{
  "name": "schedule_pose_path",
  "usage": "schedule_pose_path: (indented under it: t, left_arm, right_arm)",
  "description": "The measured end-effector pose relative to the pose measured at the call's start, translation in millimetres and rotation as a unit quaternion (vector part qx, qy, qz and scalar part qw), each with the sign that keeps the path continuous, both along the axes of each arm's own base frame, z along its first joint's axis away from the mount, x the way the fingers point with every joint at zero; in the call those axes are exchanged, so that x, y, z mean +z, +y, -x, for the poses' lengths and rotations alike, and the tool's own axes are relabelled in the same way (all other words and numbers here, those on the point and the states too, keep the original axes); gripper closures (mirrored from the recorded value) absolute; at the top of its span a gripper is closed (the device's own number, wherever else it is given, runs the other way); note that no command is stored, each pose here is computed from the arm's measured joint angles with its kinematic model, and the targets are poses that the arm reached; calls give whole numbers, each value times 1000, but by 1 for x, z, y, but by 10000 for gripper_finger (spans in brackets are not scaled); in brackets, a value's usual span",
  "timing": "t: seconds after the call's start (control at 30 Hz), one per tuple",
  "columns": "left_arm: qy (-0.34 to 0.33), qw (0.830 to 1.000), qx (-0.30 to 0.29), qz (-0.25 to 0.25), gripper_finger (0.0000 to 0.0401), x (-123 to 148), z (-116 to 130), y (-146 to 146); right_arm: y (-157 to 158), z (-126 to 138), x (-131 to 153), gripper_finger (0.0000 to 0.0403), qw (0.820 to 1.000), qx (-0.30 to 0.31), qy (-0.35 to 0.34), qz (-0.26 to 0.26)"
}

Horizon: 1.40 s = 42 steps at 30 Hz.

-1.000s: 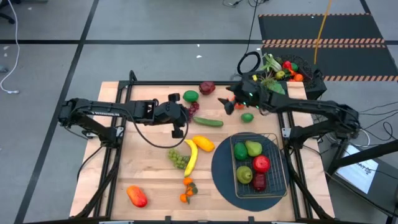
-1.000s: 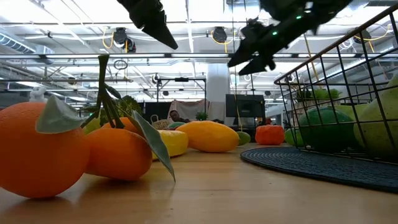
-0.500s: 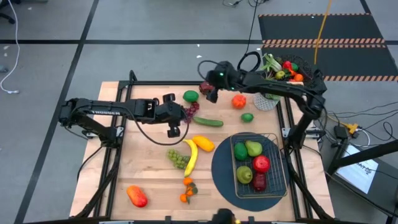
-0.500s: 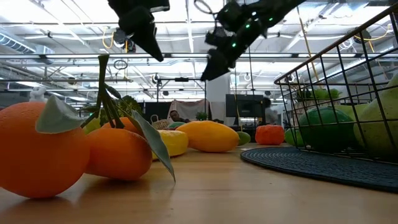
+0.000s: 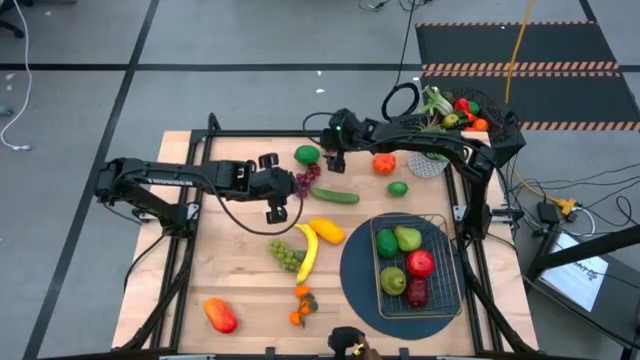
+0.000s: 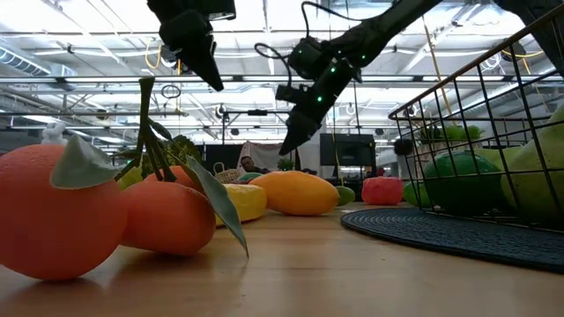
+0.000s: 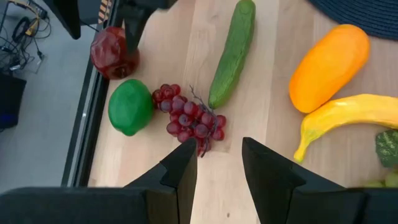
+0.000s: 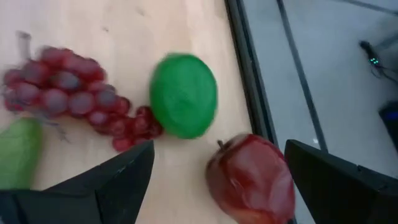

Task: Build produce basket
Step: Put the dark red apple into the wire basket

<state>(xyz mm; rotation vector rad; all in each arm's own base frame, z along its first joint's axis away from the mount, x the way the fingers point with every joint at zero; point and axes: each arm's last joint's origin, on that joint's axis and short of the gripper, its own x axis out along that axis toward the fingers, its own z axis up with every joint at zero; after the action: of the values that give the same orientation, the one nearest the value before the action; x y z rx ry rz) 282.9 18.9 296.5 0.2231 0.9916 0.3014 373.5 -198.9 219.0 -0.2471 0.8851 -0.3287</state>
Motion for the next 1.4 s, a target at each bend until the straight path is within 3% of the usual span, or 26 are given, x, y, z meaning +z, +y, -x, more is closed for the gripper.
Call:
schedule_pose_path:
  t: [0.1,0.33,0.5,0.9,1.17,1.4]
  left_arm:
    - [-3,1000,-1,0,272,0,-1,-1]
    - [-6,1000,-1,0,272,1,-1,0]
    - [-13,1000,-4,-3,272,2,-2,0]
    - [-15,1000,-6,-4,272,2,-3,0]
    - [-14,1000,-7,-2,272,2,-3,-3]
    - [-12,1000,-21,-4,272,2,-3,-8]
  right_arm:
    - [-6,-3,-7,46,999,-30,-6,9]
    - [-27,2,-14,46,994,-101,-45,-27]
    - [-43,10,-14,46,979,-169,-89,-67]
    - [-49,10,-20,71,977,-124,-114,-128]
    - [-48,11,-37,83,974,-140,-78,-159]
    - [-36,18,-38,83,954,-175,-51,-239]
